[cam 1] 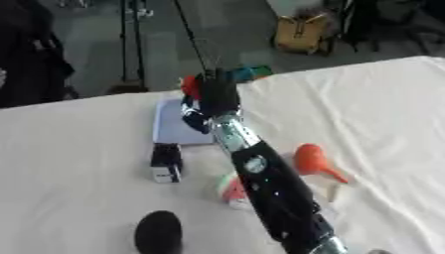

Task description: Pick up objects on the table and place them in the box.

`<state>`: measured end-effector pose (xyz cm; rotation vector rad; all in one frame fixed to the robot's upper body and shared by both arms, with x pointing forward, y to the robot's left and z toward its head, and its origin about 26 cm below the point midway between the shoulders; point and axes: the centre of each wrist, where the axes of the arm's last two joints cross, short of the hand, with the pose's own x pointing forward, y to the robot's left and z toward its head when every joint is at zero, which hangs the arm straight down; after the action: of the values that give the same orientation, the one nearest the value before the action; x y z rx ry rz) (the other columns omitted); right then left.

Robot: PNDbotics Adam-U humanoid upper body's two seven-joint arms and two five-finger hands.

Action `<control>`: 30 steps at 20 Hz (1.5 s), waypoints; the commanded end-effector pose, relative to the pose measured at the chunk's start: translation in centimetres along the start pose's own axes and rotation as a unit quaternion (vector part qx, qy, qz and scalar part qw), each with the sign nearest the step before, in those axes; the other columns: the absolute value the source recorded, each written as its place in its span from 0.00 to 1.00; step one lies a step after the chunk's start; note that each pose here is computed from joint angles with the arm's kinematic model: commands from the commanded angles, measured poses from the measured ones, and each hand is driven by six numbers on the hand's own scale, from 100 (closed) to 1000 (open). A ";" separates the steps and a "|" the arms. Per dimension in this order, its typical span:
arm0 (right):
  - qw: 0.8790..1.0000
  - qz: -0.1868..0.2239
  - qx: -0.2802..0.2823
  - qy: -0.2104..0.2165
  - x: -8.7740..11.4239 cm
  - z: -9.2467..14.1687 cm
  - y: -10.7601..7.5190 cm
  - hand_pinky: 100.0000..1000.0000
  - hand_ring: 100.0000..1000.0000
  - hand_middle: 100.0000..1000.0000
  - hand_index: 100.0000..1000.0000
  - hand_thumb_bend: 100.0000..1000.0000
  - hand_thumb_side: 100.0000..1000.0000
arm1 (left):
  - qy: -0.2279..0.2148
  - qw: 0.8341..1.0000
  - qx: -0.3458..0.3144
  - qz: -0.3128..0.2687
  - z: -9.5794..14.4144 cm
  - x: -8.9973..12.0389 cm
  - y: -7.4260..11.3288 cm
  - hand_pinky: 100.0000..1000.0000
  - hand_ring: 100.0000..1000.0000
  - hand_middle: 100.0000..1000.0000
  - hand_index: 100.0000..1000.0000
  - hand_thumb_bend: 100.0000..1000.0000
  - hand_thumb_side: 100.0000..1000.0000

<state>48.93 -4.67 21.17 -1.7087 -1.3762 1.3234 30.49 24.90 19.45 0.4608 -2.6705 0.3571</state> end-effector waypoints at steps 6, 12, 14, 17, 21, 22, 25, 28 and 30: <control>1.000 -0.001 -0.002 -0.014 -0.2 -0.7 -1.8 0.91 1.00 0.97 1.00 0.12 1.00 | -0.010 1.000 -0.002 0.003 -0.3 0.4 0.0 0.68 0.64 0.72 0.66 0.00 0.92; 0.997 -0.036 0.066 -0.033 -0.4 -0.7 -2.0 0.94 1.00 1.00 1.00 0.26 1.00 | -0.009 1.000 0.000 0.002 -0.3 0.3 0.1 0.68 0.64 0.72 0.66 0.00 0.92; 0.994 -0.055 0.087 -0.036 -0.5 -0.8 -2.3 0.95 1.00 1.00 1.00 0.28 1.00 | -0.009 1.000 -0.001 0.003 -0.3 0.4 0.1 0.68 0.64 0.72 0.66 0.00 0.92; 0.989 -0.087 0.114 -0.034 -0.7 -0.8 -2.6 0.94 1.00 1.00 1.00 0.37 0.98 | -0.010 1.000 0.000 0.003 -0.3 0.4 0.1 0.68 0.64 0.72 0.66 0.00 0.92; 0.988 -0.095 0.117 -0.037 -0.9 -0.9 -3.1 0.93 1.00 1.00 1.00 0.36 0.96 | -0.010 1.000 0.001 0.002 -0.3 0.3 0.1 0.68 0.64 0.72 0.66 0.00 0.92; 0.988 -0.095 0.111 -0.039 -0.9 -0.9 -3.3 0.92 1.00 1.00 1.00 0.34 0.95 | -0.010 1.000 0.000 0.002 -0.3 0.3 0.1 0.68 0.64 0.72 0.66 0.00 0.92; 0.991 -0.097 0.082 -0.042 -1.1 -1.1 -4.3 0.92 1.00 1.00 1.00 0.32 0.94 | -0.010 1.000 -0.001 0.001 -0.3 0.3 0.1 0.68 0.64 0.72 0.66 0.00 0.92; 0.993 -0.102 0.032 -0.041 -1.6 -1.4 -6.1 0.90 0.96 1.00 1.00 0.26 0.94 | -0.010 1.000 -0.001 0.000 -0.3 0.3 0.2 0.68 0.64 0.72 0.66 0.00 0.92; 0.993 -0.109 -0.012 -0.039 -2.2 -1.6 -7.7 0.91 0.95 0.99 1.00 0.25 0.94 | -0.010 1.000 -0.002 -0.001 -0.3 0.3 0.2 0.68 0.64 0.72 0.66 0.00 0.92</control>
<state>48.05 -4.13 26.67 -1.4332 -1.4987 1.3245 30.43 24.97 19.25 0.4638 -2.6648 0.3560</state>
